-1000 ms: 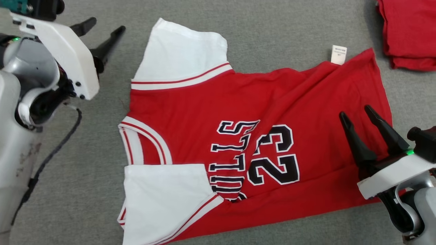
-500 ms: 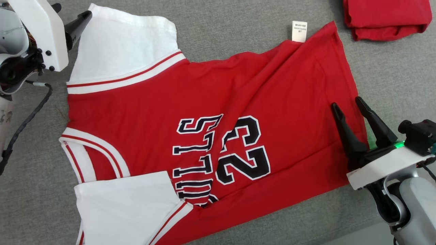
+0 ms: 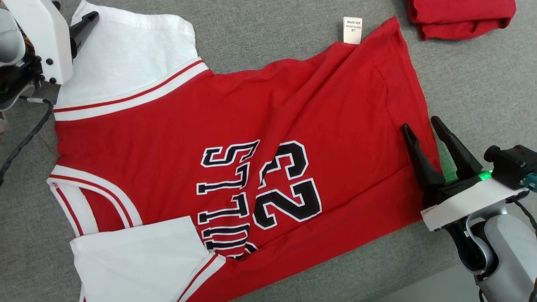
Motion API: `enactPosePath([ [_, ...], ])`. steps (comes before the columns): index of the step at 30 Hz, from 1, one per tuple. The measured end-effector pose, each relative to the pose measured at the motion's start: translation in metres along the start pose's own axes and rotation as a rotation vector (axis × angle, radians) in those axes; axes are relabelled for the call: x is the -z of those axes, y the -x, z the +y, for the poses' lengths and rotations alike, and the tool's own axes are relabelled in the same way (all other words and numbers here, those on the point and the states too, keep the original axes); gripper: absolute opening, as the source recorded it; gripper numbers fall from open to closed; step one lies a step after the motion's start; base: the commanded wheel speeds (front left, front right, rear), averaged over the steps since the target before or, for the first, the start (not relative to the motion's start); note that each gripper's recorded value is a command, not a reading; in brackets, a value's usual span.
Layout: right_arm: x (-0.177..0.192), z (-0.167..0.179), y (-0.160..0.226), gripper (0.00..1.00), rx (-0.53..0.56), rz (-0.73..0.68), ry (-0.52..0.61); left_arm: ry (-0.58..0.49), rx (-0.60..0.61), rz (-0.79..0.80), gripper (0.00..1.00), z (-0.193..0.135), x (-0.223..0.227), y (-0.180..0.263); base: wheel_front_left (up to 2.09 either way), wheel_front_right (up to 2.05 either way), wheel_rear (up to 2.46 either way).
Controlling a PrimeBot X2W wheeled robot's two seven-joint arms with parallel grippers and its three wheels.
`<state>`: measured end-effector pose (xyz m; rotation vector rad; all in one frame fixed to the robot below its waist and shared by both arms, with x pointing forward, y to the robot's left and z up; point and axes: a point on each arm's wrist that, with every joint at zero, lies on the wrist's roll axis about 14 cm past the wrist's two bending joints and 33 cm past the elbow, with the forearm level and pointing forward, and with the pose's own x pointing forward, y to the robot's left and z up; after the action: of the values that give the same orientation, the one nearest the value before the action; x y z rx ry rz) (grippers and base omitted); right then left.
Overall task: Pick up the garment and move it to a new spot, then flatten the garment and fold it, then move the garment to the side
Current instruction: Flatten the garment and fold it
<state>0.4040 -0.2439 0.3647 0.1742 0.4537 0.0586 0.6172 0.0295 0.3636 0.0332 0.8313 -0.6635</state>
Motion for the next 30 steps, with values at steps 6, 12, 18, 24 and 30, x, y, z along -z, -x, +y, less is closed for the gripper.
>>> enactPosePath([
  [6,0.000,-0.003,0.001,1.00,0.009,-0.002,-0.009,-0.005,0.000,0.000,0.39,0.001,-0.001,-0.006,0.00,0.00,0.00],
  [12,-0.017,-0.004,0.000,1.00,-0.005,-0.038,0.005,0.001,0.044,-0.030,0.00,-0.015,-0.005,-0.004,0.00,0.00,0.00],
  [18,-0.040,-0.016,-0.017,1.00,0.035,-0.006,-0.016,-0.029,0.072,-0.117,0.00,-0.030,-0.021,0.016,0.00,0.00,0.00],
  [24,-0.066,0.014,-0.057,1.00,-0.019,0.081,0.038,-0.060,0.095,-0.177,0.00,-0.044,-0.029,0.042,0.00,0.00,0.00],
  [30,-0.078,0.024,-0.082,1.00,-0.017,0.129,0.094,-0.094,0.076,-0.202,0.00,-0.040,-0.031,0.065,0.00,0.00,0.00],
])
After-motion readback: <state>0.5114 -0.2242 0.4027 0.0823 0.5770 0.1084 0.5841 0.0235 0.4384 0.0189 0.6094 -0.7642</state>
